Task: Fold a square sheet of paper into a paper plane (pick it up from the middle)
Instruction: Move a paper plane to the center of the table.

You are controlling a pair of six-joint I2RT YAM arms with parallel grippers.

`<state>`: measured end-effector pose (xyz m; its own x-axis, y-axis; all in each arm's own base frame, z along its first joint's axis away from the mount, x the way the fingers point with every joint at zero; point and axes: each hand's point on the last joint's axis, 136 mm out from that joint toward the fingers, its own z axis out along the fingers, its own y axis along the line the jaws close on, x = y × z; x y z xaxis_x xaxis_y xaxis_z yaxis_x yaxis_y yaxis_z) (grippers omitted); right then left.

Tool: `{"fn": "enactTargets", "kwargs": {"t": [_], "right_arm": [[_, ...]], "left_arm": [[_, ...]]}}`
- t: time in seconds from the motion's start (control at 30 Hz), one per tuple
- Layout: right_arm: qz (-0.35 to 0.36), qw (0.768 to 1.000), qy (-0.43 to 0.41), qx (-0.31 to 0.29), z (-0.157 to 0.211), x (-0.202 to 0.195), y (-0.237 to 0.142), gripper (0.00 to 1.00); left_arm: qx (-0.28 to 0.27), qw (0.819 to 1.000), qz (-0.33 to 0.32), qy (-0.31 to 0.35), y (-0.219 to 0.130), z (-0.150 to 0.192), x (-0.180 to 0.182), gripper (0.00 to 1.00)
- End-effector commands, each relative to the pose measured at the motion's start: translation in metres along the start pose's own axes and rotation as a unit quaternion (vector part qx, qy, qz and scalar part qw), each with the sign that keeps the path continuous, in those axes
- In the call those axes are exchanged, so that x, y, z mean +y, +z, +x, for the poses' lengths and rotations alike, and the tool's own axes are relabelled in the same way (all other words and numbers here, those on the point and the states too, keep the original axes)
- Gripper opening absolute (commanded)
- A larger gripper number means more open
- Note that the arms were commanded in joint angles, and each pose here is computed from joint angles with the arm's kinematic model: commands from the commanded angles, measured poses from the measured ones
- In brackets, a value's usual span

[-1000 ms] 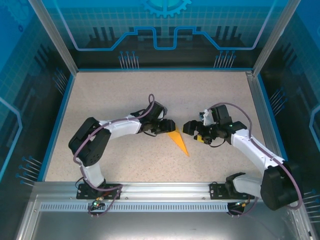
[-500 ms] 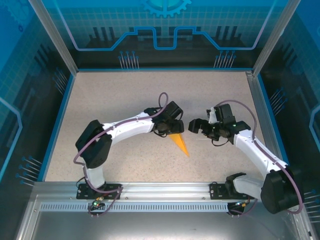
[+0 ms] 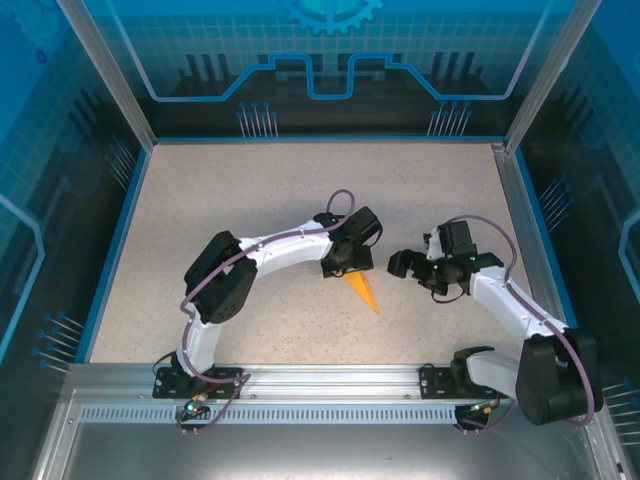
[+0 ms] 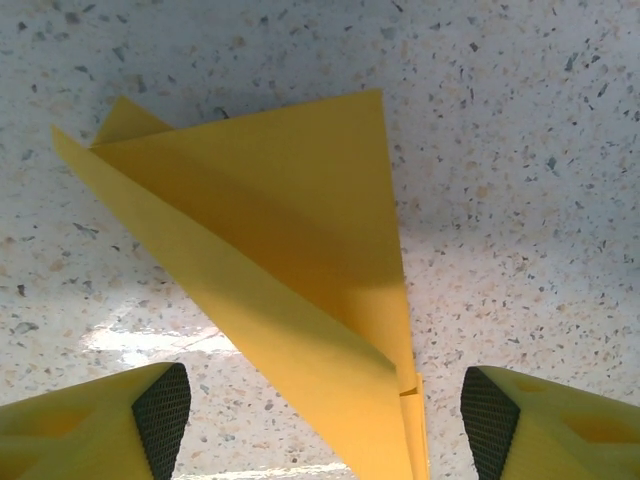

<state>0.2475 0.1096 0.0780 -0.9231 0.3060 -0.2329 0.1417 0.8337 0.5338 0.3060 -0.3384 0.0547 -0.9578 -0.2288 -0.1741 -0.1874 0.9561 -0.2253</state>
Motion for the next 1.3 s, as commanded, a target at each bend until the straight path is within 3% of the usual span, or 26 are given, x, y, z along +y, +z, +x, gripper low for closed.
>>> {"fn": "enactTargets", "kwargs": {"t": [0.0, 0.13, 0.37, 0.53, 0.63, 0.87, 1.1, 1.2, 1.27], "right_arm": [[-0.014, 1.000, -0.010, -0.010, -0.001, 0.002, -0.004, 0.99], [-0.032, 0.999, -0.021, -0.017, 0.001, 0.008, -0.008, 0.99], [-0.017, 0.996, -0.037, -0.074, -0.008, 0.010, -0.034, 0.99], [-0.024, 0.996, -0.039, -0.080, -0.010, 0.013, -0.035, 0.99], [-0.017, 0.997, -0.029, -0.072, -0.008, 0.006, -0.026, 1.00], [0.017, 0.999, -0.034, 0.021, 0.008, -0.006, -0.005, 0.99], [-0.040, 0.994, -0.104, 0.014, 0.010, 0.032, 0.006, 0.99], [-0.053, 0.989, -0.136, 0.027, 0.013, 0.045, 0.014, 0.93], [-0.054, 0.986, -0.156, 0.035, 0.015, 0.052, 0.022, 0.82]], "left_arm": [[0.013, 1.000, -0.022, 0.002, 0.003, 0.005, 0.000, 0.75], [0.014, 0.999, -0.033, 0.003, 0.004, 0.006, 0.004, 0.69], [0.007, 0.999, -0.044, 0.006, -0.002, 0.009, 0.019, 0.46], [0.001, 1.000, -0.025, 0.008, -0.008, 0.010, 0.019, 0.38], [-0.005, 1.000, -0.021, 0.007, -0.013, 0.011, 0.022, 0.37], [-0.023, 1.000, 0.003, 0.000, -0.018, 0.014, 0.032, 0.30], [-0.018, 1.000, 0.005, 0.008, -0.015, 0.018, 0.037, 0.27], [-0.025, 1.000, 0.008, 0.006, -0.016, 0.019, 0.041, 0.26], [-0.026, 1.000, 0.014, 0.005, -0.017, 0.018, 0.041, 0.25]]}}
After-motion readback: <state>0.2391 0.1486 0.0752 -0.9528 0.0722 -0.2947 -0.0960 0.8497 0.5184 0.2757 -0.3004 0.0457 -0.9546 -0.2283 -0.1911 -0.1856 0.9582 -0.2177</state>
